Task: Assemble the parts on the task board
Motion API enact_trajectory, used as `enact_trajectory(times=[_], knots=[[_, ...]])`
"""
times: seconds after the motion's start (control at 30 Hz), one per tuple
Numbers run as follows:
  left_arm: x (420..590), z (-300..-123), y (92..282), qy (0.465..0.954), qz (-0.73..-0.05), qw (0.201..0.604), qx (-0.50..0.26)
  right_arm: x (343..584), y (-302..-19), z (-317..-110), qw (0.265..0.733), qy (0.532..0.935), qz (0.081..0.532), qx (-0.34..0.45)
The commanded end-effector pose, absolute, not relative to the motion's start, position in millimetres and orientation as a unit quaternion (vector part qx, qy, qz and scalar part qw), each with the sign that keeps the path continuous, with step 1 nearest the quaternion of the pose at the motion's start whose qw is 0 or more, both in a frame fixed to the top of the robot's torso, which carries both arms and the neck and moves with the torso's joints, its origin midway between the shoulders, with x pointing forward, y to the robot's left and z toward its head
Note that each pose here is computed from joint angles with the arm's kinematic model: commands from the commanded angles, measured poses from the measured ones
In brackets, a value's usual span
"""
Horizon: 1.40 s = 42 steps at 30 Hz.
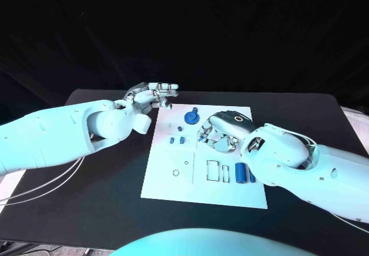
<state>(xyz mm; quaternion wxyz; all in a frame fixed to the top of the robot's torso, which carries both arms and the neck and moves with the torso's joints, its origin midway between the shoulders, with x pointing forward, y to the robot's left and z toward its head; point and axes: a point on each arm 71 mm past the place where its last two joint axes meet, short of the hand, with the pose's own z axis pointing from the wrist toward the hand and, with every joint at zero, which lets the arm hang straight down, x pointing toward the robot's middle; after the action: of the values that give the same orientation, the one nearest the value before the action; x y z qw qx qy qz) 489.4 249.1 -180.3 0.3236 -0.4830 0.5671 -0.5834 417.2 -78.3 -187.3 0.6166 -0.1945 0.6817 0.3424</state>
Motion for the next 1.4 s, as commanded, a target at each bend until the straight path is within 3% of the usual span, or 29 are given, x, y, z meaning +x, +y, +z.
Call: enact_trajectory(times=[0.03,0.53,1.4], knots=[[488.7,-179.5,245.2,0.57,-0.589,0.318,-0.477,415,-70,-197,0.595,0.696,0.344,-0.21],[488.8,-179.8,243.5,0.571,-0.589,0.315,-0.477,408,-48,-222,0.563,0.713,0.355,-0.22],[489.7,-181.1,242.7,0.576,-0.586,0.31,-0.478,402,-40,-234,0.531,0.733,0.355,-0.233]])
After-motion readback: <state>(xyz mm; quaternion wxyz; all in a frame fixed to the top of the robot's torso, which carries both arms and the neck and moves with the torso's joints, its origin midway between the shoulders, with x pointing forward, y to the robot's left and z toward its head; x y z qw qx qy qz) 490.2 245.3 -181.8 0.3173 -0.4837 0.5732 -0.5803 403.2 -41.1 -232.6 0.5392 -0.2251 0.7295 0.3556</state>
